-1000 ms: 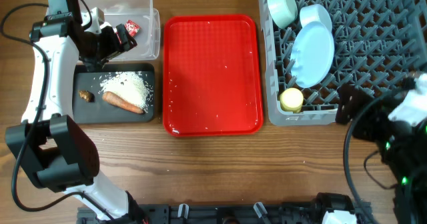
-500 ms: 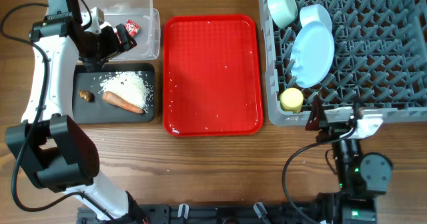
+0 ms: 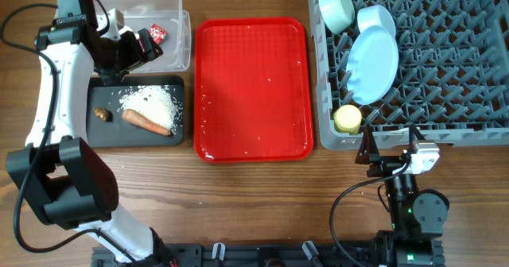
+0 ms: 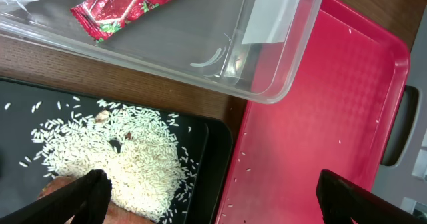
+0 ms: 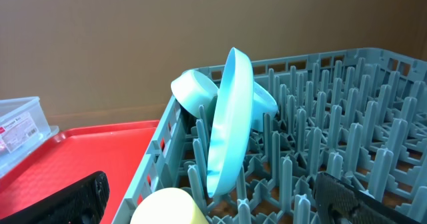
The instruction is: Sort waste into correct bins and load items into the dishwasher rack
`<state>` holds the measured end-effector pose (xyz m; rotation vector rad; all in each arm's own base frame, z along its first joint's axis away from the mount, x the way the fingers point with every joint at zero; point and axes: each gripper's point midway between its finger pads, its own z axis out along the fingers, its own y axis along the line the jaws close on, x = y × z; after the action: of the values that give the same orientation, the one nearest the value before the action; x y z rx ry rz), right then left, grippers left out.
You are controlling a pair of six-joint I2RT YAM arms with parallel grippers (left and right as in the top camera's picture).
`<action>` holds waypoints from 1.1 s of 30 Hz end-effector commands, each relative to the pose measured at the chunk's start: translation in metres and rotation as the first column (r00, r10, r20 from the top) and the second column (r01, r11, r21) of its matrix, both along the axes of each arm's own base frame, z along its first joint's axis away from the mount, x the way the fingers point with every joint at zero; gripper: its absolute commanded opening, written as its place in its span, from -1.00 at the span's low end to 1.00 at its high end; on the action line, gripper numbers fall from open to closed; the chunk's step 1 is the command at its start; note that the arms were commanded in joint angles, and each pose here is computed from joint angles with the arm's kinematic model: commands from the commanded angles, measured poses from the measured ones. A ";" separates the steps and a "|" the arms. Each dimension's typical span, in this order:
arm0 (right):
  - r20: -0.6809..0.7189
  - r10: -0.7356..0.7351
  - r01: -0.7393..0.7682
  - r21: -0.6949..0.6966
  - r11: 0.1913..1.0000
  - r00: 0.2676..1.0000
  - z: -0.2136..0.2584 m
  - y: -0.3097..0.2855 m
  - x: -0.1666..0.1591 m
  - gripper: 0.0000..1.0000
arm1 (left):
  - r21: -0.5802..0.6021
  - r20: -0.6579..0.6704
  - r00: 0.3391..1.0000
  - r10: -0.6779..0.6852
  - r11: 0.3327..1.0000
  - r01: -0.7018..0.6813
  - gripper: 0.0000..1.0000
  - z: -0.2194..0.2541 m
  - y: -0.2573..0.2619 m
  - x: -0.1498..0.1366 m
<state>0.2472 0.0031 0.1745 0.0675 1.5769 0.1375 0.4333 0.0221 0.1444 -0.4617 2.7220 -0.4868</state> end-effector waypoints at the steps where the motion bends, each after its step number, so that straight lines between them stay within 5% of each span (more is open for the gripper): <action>1: 0.013 -0.011 0.011 0.003 1.000 1.000 0.002 -0.001 -0.001 1.00 | 0.007 0.041 0.999 -0.001 1.000 0.001 1.00 0.015 0.000 0.003; 6: 0.013 -0.011 0.011 0.002 1.000 1.000 0.002 -0.001 -0.001 1.00 | 0.044 0.038 0.999 0.012 0.999 -0.014 1.00 0.019 0.009 -0.002; 8: 0.012 -0.011 0.011 0.003 1.000 1.000 0.002 -0.001 -0.001 1.00 | 0.081 0.146 0.982 -0.121 0.991 0.110 1.00 0.040 -0.007 0.005; 9: 0.013 -0.011 0.011 0.003 1.000 1.000 0.002 -0.001 -0.001 0.99 | 0.151 0.269 0.919 -0.289 0.955 0.257 1.00 0.063 -0.028 0.013; 12: 0.013 -0.011 0.011 0.003 1.000 1.000 0.002 -0.001 -0.001 0.99 | 0.336 0.438 0.755 -0.487 0.868 0.365 1.00 0.106 -0.061 0.002; 16: 0.013 -0.011 0.011 0.003 1.000 1.000 0.002 -0.001 -0.001 1.00 | 0.420 0.609 0.632 -0.479 0.871 0.255 1.00 0.114 -0.061 -0.045; 19: 0.013 -0.011 0.011 0.003 1.000 1.000 0.002 -0.001 -0.001 0.99 | 0.467 0.738 0.492 -0.462 0.876 0.122 1.00 0.083 -0.061 -0.107; 24: 0.013 -0.011 0.011 0.003 1.000 1.000 0.002 -0.001 -0.001 0.99 | 0.294 0.831 0.524 -0.189 0.948 -0.124 1.00 0.014 -0.034 -0.169; 28: 0.012 -0.011 0.011 0.003 1.000 1.000 0.002 -0.001 -0.001 1.00 | 0.222 0.876 0.473 -0.094 0.949 -0.223 1.00 0.007 -0.023 -0.179; 33: 0.013 -0.011 0.011 0.003 1.000 1.000 0.002 -0.001 -0.001 0.99 | 0.228 0.865 0.494 -0.089 0.947 -0.228 1.00 -0.001 -0.022 -0.185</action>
<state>0.2470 0.0020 0.1745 0.0723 1.5747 0.1324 0.2495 -0.0026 0.1388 -0.1182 1.7303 -0.1596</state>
